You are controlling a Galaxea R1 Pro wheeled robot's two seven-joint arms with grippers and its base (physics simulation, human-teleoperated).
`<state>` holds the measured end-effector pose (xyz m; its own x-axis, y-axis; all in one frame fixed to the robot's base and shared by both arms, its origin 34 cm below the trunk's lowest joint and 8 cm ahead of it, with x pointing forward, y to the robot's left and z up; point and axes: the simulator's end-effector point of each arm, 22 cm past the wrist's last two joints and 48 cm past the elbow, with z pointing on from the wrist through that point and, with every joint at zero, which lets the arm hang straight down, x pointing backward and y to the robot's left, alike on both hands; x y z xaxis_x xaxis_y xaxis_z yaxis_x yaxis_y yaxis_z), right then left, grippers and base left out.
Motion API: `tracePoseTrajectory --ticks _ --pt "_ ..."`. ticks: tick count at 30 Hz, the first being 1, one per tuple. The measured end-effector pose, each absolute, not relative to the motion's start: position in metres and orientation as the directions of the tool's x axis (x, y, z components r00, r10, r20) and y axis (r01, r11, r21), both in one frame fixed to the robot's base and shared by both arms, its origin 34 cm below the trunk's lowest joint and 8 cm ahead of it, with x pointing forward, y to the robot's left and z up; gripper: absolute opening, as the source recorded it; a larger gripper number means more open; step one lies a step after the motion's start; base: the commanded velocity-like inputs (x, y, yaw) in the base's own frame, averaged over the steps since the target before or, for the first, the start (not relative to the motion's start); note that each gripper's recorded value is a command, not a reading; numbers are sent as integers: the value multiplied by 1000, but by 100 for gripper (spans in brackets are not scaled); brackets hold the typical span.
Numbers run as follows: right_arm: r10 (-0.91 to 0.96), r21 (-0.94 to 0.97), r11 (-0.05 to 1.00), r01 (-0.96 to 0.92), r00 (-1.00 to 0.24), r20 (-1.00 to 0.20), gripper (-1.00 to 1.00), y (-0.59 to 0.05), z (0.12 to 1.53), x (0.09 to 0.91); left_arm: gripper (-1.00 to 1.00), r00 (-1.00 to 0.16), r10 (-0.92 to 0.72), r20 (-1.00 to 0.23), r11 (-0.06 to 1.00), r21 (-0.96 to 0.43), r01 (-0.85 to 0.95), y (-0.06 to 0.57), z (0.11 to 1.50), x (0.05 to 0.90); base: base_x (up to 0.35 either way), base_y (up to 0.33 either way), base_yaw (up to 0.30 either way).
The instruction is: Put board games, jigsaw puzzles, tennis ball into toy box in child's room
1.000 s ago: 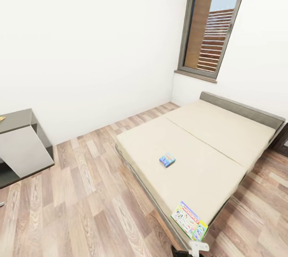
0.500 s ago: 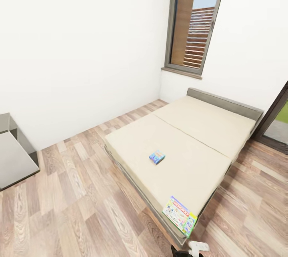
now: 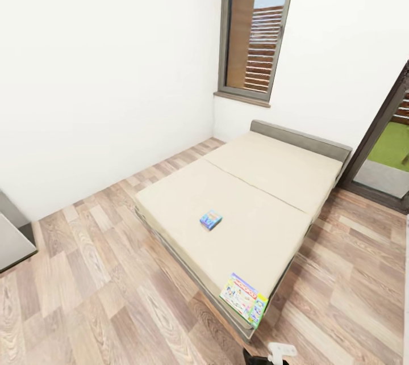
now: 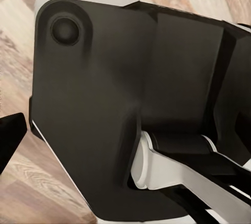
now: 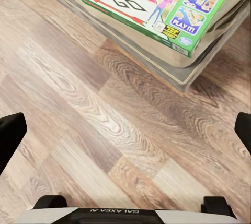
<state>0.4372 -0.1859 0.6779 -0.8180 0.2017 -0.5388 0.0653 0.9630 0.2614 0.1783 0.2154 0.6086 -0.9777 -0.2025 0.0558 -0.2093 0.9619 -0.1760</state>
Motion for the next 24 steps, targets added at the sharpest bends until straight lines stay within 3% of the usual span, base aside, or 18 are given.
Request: tracePoseTrajectory --ticks 24 --pt "202 259 963 73 -833 -516 100 -186 669 428 100 -976 -203 83 962 -171 -215 215 607 167 0 0 -177"
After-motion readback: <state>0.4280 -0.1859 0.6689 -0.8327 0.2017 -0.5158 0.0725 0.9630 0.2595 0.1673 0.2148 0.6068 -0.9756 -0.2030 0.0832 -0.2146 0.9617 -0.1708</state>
